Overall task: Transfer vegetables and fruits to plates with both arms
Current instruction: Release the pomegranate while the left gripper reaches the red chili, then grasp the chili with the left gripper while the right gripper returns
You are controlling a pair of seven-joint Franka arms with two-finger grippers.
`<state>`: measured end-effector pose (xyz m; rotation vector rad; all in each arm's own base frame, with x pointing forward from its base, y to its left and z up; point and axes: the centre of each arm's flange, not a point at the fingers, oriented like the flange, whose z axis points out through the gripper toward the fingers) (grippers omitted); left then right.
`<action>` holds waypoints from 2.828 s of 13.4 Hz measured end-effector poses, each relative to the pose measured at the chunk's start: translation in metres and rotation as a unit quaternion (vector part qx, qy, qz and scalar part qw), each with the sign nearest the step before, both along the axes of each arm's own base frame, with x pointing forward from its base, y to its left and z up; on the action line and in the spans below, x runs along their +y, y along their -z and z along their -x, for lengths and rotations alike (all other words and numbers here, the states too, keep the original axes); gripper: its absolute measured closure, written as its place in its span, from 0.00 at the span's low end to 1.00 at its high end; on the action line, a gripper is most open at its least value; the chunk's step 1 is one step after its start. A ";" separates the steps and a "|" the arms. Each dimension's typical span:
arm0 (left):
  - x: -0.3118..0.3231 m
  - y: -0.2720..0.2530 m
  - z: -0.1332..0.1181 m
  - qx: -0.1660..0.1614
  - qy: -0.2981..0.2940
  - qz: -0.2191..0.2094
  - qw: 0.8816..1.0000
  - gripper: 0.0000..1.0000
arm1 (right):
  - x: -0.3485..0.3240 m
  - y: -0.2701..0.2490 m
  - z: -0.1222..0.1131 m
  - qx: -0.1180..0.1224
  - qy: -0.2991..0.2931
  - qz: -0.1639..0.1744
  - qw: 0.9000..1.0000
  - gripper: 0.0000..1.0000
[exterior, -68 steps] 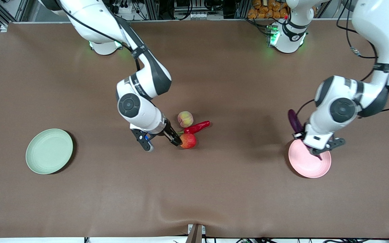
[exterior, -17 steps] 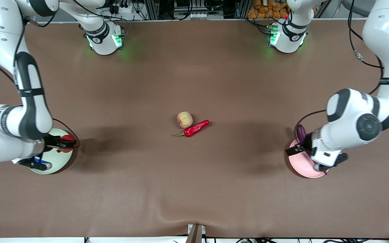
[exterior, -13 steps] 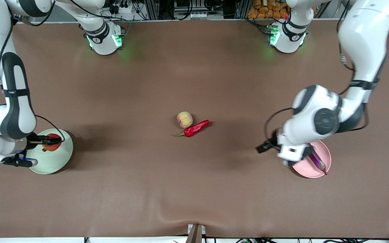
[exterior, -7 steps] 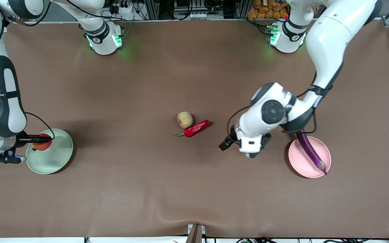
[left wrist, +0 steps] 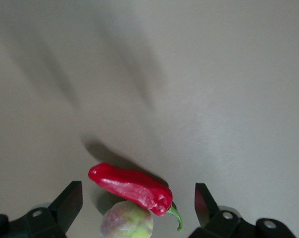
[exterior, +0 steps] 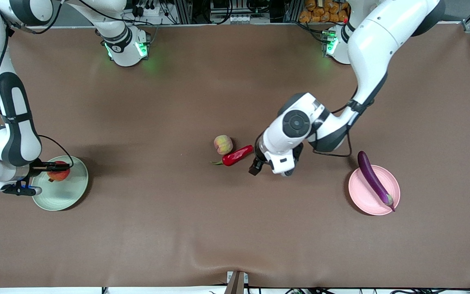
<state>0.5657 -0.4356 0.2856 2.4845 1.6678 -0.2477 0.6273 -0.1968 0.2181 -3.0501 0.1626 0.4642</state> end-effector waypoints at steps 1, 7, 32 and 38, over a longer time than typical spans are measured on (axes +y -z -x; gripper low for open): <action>-0.009 0.008 0.007 0.003 -0.018 -0.009 1.000 0.00 | 0.000 -0.003 -0.002 -0.004 -0.001 0.001 1.000 0.01; -0.067 0.072 0.062 -0.028 -0.109 -0.091 0.989 0.00 | 0.038 -0.084 -0.029 0.029 0.028 -0.006 0.999 0.00; 0.003 0.009 -0.034 -0.120 -0.067 -0.054 0.989 0.73 | 0.316 -0.174 -0.042 0.081 0.307 -0.022 0.948 0.00; 0.131 -0.013 -0.108 -0.145 0.067 -0.090 0.983 0.73 | 0.406 -0.196 -0.028 0.083 0.384 -0.030 0.919 0.00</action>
